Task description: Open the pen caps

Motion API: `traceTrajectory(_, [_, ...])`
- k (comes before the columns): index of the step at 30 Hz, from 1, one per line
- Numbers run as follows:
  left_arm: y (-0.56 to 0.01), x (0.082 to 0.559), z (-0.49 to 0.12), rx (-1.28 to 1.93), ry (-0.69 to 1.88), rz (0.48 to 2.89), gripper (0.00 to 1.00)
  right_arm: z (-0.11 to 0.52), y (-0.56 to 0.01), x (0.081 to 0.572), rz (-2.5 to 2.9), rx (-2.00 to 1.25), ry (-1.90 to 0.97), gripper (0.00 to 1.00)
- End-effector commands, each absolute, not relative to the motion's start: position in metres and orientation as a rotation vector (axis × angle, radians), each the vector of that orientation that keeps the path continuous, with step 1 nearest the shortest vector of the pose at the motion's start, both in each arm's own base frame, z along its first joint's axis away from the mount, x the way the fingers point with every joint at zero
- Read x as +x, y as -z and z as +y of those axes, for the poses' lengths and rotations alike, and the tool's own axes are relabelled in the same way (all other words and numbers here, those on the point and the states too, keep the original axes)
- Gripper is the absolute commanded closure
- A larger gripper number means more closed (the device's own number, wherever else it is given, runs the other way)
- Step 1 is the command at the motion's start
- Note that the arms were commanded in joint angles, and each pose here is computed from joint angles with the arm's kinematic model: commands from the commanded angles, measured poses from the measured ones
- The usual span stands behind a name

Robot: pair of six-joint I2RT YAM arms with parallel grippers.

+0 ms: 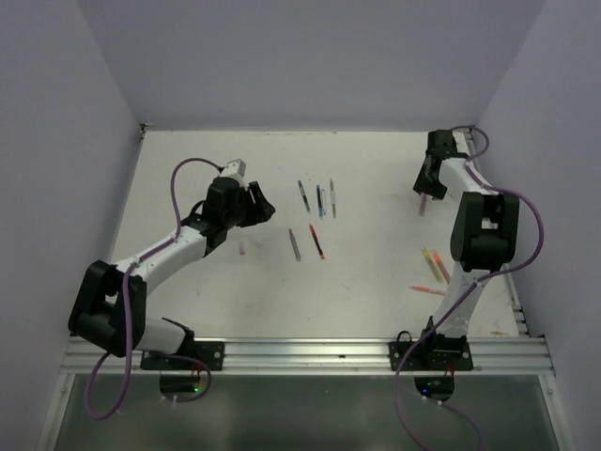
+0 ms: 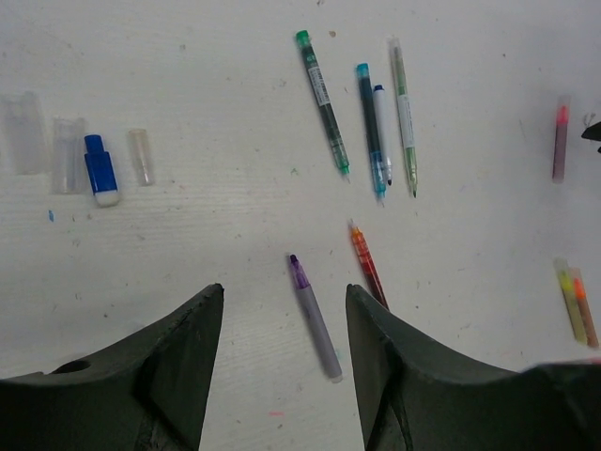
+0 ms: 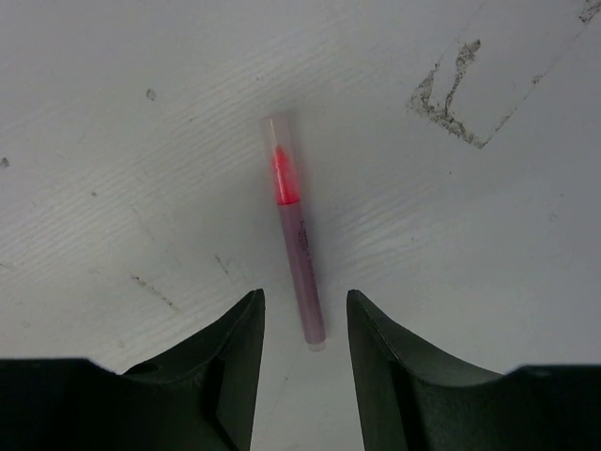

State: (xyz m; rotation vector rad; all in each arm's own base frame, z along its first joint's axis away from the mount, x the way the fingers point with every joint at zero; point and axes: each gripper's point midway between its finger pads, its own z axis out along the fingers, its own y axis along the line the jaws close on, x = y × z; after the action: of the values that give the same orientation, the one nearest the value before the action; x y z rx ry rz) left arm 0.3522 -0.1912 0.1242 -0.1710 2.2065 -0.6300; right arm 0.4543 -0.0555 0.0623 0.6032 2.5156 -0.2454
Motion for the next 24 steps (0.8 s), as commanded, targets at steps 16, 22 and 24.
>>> traceTrajectory(16, [-0.139,0.357,-0.198,-0.134,0.668,2.157,0.41,-0.053,-0.023,0.459,2.555,0.622,0.158,0.76])
traceTrajectory(22, [-0.142,0.356,-0.201,-0.121,0.690,2.158,0.41,-0.052,-0.022,0.455,2.572,0.609,0.152,1.00])
traceTrajectory(24, [-0.144,0.355,-0.203,-0.116,0.701,2.157,0.41,-0.046,-0.029,0.458,2.562,0.581,0.113,1.00])
